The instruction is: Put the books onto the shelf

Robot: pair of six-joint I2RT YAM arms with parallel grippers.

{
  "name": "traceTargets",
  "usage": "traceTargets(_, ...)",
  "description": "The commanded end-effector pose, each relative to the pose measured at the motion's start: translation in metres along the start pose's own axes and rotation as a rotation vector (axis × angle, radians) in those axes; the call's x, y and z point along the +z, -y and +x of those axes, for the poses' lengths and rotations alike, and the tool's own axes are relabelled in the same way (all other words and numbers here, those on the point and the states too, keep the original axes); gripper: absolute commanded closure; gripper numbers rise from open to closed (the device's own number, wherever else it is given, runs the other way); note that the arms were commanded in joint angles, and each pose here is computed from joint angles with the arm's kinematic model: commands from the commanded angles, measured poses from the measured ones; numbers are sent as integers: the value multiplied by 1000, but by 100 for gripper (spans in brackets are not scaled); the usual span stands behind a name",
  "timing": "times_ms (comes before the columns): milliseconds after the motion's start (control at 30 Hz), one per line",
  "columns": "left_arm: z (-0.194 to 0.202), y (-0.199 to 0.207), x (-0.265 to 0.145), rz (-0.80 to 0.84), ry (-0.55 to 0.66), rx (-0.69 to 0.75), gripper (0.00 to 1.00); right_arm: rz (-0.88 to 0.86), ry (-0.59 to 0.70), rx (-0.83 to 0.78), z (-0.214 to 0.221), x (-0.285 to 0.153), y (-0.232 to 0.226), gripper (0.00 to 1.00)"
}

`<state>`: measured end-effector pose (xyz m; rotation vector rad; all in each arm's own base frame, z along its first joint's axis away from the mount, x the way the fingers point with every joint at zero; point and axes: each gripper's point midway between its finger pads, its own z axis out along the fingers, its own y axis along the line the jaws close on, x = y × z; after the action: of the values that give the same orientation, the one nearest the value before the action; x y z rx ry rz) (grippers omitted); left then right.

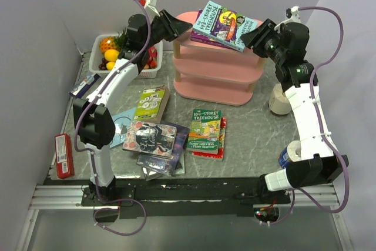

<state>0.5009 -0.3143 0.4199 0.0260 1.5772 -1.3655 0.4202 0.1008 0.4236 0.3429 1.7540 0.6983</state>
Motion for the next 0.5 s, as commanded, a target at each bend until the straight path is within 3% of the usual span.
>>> traceTargets(0,-21,46,-15,90,43,75,68,-30,27,-25,-16,5,-14,49)
traceTargets(467,-15,52,-25,111,30,75,68,-25,31,-33,-22,14,-14,51)
